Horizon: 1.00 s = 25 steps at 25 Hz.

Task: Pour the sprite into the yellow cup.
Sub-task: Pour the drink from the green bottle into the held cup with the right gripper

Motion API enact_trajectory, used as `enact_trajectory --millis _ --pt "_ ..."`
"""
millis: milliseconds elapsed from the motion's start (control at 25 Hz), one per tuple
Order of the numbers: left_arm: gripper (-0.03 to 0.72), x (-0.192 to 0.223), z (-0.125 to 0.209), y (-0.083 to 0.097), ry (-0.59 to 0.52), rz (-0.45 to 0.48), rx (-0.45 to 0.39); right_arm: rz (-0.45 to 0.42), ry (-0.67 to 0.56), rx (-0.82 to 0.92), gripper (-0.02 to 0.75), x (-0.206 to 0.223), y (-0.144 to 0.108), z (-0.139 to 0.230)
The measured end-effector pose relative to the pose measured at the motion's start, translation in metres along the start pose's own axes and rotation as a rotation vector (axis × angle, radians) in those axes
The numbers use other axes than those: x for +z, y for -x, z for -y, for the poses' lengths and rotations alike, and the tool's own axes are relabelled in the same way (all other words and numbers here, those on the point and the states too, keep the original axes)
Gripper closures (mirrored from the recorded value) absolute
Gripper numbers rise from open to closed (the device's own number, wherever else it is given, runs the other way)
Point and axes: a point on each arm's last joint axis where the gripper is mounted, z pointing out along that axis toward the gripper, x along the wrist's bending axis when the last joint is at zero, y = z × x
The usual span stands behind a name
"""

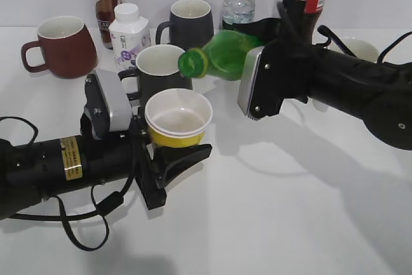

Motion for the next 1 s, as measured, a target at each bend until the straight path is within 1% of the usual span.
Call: enact_trajectory --millis 240,360,720,1000 --pt "0.267 0.0 0.0006 0.0032 -0.007 0.036 0.015 0.0 0.0 -0.114 0.29 0.0 0.0 0.0" --pt "0.267 0.0 0.0008 0.0035 -0.008 0.039 0.017 0.0 0.001 -0.156 0.29 0.0 0.0 -0.0001" --pt "0.268 0.0 0.0009 0.0045 -0.01 0.05 0.02 -0.001 0.002 -0.246 0.29 0.0 -0.0001 -0.0001" --pt "0.268 -0.0002 0.0014 0.0072 -0.015 0.079 0.032 -0.002 0.006 -0.304 0.29 0.0 -0.0003 -0.0005"
